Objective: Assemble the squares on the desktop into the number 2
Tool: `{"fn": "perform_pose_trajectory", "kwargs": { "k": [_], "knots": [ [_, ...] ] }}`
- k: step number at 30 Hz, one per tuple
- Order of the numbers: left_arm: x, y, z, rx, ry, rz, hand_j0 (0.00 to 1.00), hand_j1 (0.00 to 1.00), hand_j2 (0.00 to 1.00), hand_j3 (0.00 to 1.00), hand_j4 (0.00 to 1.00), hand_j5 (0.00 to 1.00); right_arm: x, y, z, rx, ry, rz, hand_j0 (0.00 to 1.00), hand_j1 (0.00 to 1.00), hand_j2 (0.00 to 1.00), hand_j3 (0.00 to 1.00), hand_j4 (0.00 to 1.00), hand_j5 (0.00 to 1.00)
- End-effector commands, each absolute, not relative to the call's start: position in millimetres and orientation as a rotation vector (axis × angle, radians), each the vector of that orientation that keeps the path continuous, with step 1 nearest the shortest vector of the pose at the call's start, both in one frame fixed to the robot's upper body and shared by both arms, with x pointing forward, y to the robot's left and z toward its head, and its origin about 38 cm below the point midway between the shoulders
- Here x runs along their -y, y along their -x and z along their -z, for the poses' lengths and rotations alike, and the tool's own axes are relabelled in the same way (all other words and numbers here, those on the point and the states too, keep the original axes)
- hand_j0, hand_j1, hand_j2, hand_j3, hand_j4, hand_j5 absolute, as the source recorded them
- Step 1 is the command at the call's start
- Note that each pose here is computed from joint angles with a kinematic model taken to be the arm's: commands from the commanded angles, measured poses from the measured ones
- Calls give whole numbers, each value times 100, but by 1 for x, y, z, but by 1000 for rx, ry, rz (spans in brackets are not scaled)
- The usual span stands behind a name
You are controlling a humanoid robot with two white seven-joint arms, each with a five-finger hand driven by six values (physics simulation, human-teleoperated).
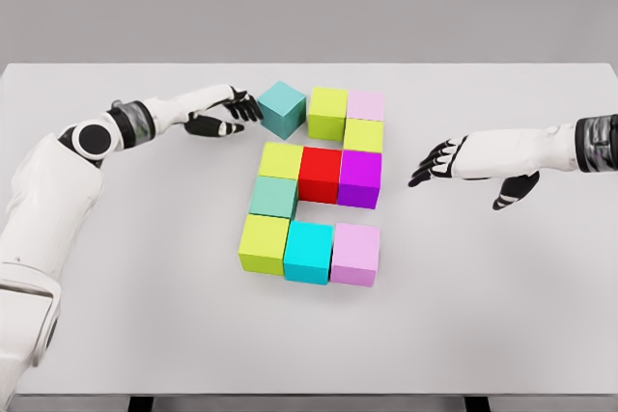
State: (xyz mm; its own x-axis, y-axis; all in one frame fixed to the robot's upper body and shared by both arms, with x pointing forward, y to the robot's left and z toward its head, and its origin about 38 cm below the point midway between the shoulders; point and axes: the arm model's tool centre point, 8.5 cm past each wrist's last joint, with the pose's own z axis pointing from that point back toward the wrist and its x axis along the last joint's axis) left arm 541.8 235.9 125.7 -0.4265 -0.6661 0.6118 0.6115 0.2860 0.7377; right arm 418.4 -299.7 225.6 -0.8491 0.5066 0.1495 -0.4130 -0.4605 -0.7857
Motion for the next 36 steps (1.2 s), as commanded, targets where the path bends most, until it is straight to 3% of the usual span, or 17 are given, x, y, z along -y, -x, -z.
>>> {"fn": "perform_pose_trajectory", "kwargs": {
  "k": [1, 17, 23, 30, 36],
  "knots": [
    [-232, -542, -127, 1439, -46, 1420, 56, 56, 56, 56, 56, 56, 300, -419, -226, 1200, 141, -2293, 100, 100, 100, 100, 100, 100],
    [-202, -542, -116, 1413, 12, 1426, 56, 56, 56, 56, 56, 56, 298, -419, -227, 1204, 140, -2294, 100, 100, 100, 100, 100, 100],
    [-212, -542, -117, 1409, -5, 1416, 57, 57, 57, 57, 57, 57, 298, -419, -227, 1204, 140, -2294, 100, 100, 100, 100, 100, 100],
    [-266, -546, -124, 1342, -99, 1354, 59, 59, 59, 59, 59, 59, 298, -419, -227, 1204, 140, -2294, 100, 100, 100, 100, 100, 100],
    [-246, -552, -128, 1335, -85, 1369, 57, 57, 57, 57, 57, 57, 298, -419, -227, 1204, 140, -2294, 100, 100, 100, 100, 100, 100]
  ]
}}
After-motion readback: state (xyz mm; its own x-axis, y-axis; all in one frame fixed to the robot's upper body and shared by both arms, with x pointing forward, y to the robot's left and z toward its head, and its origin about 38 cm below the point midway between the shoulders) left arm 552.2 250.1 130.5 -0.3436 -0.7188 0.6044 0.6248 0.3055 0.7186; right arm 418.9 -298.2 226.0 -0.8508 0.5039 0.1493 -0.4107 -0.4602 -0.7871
